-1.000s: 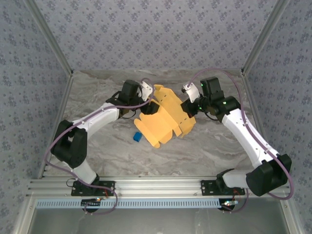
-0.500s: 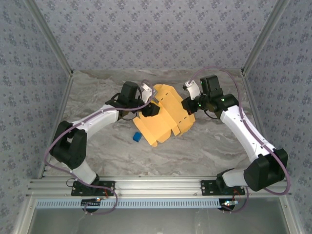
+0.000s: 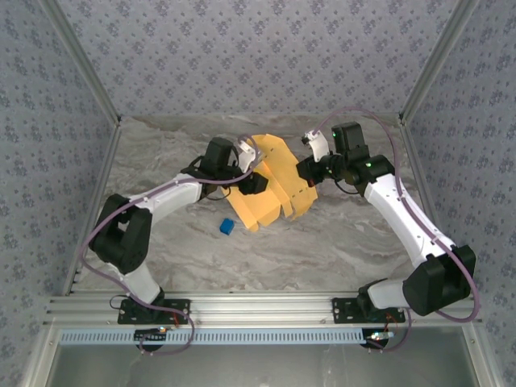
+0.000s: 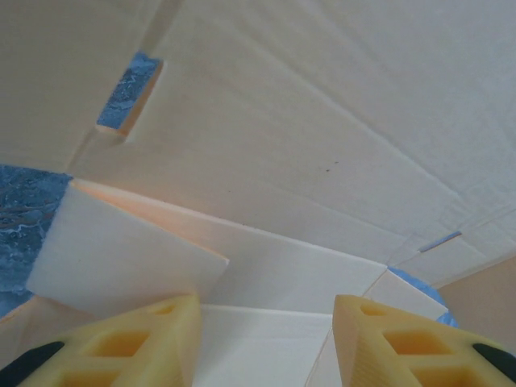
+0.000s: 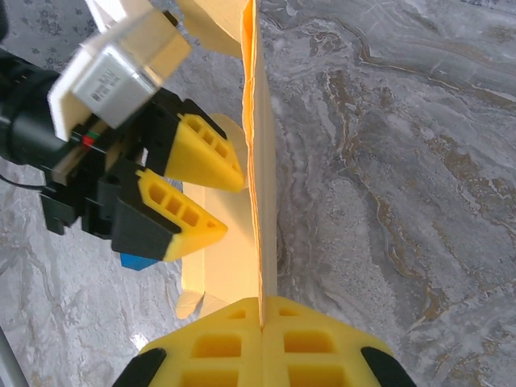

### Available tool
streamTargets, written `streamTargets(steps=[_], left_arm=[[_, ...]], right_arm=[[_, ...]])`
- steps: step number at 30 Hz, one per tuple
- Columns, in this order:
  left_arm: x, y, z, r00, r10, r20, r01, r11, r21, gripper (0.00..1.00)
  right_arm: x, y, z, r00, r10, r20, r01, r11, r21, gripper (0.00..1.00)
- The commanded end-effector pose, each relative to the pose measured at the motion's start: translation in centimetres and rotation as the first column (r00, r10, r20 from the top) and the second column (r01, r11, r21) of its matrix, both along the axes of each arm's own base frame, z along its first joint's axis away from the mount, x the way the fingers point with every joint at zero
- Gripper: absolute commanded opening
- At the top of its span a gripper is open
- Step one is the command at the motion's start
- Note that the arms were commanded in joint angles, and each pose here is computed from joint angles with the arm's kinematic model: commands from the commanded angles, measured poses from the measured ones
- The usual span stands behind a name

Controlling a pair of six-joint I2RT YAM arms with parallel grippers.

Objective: Fold the paper box

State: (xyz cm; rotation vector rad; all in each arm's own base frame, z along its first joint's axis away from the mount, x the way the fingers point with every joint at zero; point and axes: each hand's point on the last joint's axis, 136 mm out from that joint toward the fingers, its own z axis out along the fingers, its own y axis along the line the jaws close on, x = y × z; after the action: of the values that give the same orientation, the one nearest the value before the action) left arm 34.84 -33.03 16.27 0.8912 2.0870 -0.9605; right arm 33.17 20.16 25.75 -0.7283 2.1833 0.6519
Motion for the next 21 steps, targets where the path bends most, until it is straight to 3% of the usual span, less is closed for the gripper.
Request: streamTargets(steps=[1, 6, 13, 21], left_arm=[[0.9, -1.1, 1.6, 0.999, 0.002, 0.039, 0.0, 0.999, -0.038, 0.47], [0.3, -0.7, 2.1, 0.999, 0.006, 0.043, -0.004, 0.999, -0.043, 0.48], [-3.2, 1.9, 4.8, 0.998, 0.013, 0.069, -0.009, 0.998, -0.056, 0.52], [-3.8, 4.3, 9.0, 0.999, 0.015, 0.037, -0.01, 0.993, -0.119, 0.57]], right_arm=[[-0.2, 0.7, 1.2, 1.0, 0.021, 0.022, -0.022, 0.998, 0.053, 0.0], [0.0, -0.3, 0.6, 1.0, -0.001, 0.03, 0.001, 1.0, -0.004, 0.0], [0.6, -2.1, -1.0, 0.998, -0.036, 0.046, 0.043, 0.988, -0.149, 0.0], [0.4, -1.2, -2.1, 0.985, 0.087, 0.146, -0.029, 0.933, -0.359, 0.0]])
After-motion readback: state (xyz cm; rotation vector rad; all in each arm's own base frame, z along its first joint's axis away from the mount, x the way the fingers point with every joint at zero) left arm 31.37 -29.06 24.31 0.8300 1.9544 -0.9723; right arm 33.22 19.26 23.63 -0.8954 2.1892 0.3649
